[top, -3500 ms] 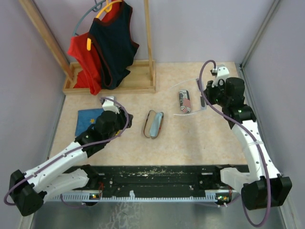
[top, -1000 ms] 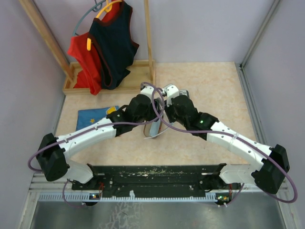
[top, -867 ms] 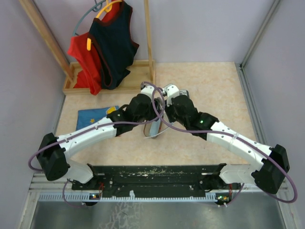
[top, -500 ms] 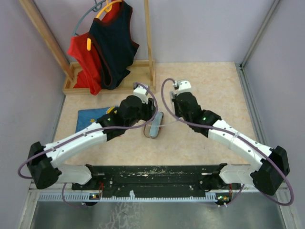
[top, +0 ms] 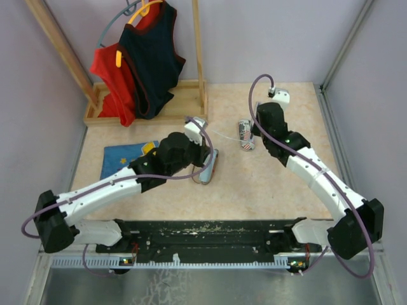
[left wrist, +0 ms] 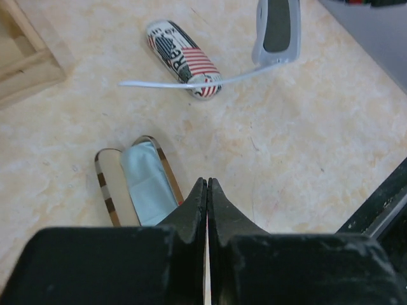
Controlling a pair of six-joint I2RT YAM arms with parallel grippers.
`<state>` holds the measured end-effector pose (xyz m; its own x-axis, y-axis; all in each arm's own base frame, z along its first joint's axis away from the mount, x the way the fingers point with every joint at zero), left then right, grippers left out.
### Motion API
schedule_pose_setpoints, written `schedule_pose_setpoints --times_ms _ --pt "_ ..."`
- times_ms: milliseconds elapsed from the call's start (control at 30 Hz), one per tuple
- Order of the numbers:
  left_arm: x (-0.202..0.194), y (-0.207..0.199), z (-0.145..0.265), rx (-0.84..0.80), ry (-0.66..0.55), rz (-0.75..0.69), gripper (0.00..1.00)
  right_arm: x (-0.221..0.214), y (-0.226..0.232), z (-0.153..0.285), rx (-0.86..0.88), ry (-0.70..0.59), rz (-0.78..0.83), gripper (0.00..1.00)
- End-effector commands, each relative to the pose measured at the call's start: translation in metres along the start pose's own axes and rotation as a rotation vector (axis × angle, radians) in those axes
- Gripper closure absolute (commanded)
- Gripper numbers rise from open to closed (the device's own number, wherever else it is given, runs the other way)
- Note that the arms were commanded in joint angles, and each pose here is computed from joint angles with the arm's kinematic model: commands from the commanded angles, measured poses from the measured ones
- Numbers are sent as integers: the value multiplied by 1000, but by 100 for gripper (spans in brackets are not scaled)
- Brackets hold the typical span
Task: Organize the sunglasses
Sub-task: Fold the sunglasses.
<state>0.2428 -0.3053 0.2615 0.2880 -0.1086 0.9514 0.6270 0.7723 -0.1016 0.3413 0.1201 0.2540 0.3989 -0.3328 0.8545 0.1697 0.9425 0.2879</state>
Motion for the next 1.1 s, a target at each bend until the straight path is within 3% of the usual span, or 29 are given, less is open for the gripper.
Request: schedule_pose_setpoints --times_ms 0,467,1067 --pt "-9 -21 -18 -63 22 -18 99 28 25 19 141 -59 -86 100" --pt "9 -19 -69 47 76 -107 100 -1 26 37 293 0 -5 100" --pt "14 -40 -100 14 108 -155 99 -25 43 41 425 99 15 100"
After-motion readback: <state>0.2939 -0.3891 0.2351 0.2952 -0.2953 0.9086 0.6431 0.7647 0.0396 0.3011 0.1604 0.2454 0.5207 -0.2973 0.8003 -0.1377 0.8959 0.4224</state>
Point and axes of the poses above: each gripper's point midway between its finger pads, its own z axis back along the fingers, its own y axis along the line the jaws close on, x = y × z, the point moved 2 cm from there along z, back along the fingers, and after that the axes turned 6 degrees about -z, right-handed, at the moved point
